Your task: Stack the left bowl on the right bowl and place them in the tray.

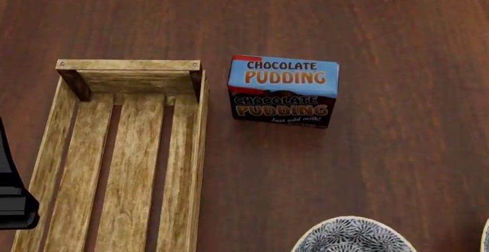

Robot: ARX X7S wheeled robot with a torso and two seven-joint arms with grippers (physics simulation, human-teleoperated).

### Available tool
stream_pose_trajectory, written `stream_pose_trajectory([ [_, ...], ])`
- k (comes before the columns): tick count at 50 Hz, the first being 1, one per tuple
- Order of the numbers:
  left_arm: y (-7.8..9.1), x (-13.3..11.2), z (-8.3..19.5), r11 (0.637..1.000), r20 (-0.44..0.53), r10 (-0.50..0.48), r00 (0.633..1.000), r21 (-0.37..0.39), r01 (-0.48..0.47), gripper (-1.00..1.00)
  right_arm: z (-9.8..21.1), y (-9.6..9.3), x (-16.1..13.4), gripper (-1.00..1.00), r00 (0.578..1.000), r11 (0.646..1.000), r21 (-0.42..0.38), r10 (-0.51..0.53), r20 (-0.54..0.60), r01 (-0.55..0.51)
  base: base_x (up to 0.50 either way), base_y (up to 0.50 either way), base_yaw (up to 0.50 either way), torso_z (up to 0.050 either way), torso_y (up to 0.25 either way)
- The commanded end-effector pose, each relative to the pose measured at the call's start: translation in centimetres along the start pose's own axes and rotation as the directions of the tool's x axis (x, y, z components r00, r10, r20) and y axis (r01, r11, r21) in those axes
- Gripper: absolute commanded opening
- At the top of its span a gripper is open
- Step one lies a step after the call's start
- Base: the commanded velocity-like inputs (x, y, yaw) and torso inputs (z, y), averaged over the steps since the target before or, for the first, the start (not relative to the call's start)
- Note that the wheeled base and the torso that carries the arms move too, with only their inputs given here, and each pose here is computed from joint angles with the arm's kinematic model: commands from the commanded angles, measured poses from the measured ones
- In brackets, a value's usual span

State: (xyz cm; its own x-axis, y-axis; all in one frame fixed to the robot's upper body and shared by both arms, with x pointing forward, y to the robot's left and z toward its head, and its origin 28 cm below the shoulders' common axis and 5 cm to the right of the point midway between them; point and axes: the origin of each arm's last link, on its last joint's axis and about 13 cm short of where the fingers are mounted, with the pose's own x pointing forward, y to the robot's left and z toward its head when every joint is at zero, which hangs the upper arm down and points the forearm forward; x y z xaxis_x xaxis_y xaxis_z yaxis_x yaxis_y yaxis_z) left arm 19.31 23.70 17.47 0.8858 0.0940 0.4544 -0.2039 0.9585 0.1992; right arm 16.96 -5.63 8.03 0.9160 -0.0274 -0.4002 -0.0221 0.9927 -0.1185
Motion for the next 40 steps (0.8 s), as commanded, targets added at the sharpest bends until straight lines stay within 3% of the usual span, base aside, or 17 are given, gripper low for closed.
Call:
stream_pose_trajectory([
  [1, 0.0, 0.0, 0.0, 1.0, 0.001, -0.002, 1.0, 0.0, 0.002, 1.0, 2.1, -0.1, -2.0, -1.0, 0.996, 1.0, -0.022, 0.014, 0.084, -0.012, 0.0, 0.0, 0.0, 0.0, 0.0],
  [20, 0.1, -0.2, 0.7, 1.0, 0.005, -0.002, 1.0, -0.002, 0.002, 1.0, 5.9, -1.2, -4.2, -1.0, 0.976, 0.996, -0.073, -0.037, 0.213, 0.054, 0.0, 0.0, 0.0, 0.0, 0.0],
  [40, 0.2, -0.1, 0.4, 1.0, 0.003, 0.002, 1.0, -0.004, -0.002, 1.0, 9.9, -1.9, -4.2, -1.0, 0.958, 0.987, -0.125, -0.06, 0.279, 0.099, 0.0, 0.0, 0.0, 0.0, 0.0],
])
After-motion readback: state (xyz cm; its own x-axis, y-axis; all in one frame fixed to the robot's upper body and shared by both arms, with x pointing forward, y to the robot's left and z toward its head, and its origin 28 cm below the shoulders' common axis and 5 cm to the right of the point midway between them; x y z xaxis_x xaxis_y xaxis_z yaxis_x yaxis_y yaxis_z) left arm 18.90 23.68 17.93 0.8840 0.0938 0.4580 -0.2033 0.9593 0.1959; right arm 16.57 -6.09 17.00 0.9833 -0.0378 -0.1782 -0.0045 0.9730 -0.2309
